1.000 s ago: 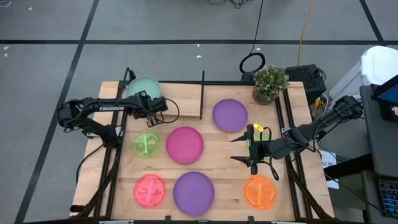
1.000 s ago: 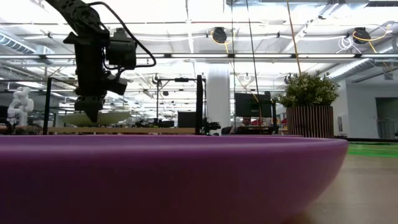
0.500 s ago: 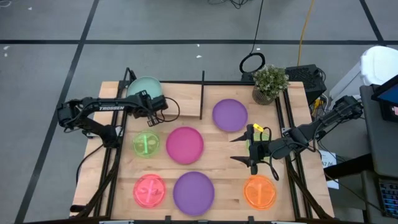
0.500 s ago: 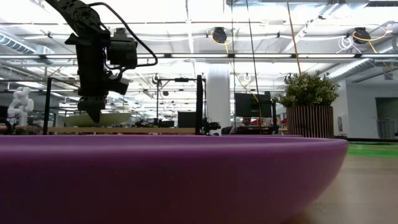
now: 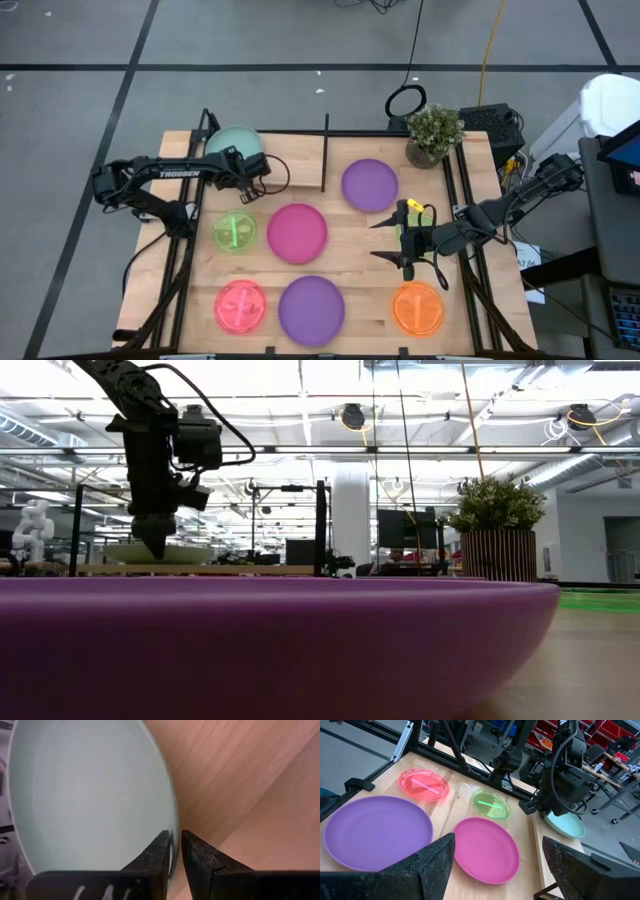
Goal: Place and stack plates onto a shelf
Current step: Put the right green transparent plate on the shelf
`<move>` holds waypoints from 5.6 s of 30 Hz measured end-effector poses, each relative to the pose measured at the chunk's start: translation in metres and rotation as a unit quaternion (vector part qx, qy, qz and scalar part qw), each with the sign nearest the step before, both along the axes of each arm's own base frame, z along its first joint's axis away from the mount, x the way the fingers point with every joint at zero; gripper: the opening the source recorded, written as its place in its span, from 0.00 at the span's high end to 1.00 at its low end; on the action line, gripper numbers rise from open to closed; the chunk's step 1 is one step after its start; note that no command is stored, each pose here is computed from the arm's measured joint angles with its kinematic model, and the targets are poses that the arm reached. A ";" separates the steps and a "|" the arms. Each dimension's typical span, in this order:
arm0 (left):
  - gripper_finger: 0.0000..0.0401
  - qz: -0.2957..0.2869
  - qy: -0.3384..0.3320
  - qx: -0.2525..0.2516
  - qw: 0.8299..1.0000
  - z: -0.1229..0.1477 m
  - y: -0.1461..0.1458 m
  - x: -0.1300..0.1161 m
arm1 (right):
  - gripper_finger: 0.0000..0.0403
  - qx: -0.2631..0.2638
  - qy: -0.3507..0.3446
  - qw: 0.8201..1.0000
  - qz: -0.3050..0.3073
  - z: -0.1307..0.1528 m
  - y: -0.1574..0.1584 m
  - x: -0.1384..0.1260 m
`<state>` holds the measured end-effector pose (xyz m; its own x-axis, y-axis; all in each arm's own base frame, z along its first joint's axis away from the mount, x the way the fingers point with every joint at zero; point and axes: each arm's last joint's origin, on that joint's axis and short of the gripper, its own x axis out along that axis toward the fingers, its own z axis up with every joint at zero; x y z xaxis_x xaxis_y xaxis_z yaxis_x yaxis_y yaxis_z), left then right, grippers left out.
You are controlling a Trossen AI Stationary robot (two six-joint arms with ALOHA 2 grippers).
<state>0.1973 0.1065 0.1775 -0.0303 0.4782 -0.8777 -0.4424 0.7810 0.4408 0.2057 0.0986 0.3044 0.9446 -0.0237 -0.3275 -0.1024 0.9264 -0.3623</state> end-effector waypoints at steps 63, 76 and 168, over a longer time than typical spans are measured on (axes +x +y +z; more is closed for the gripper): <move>0.44 -0.216 -0.207 0.034 0.954 0.071 -0.189 0.048 | 0.31 0.172 0.270 0.929 -0.186 -0.062 0.012 -0.032; 0.44 -0.265 -0.280 0.030 0.922 0.078 -0.224 0.046 | 0.38 0.124 0.391 0.881 -0.234 -0.107 0.039 -0.034; 0.44 -0.260 -0.291 0.012 0.921 0.078 -0.235 0.040 | 1.00 -0.099 0.276 0.949 -0.116 -0.051 0.010 0.060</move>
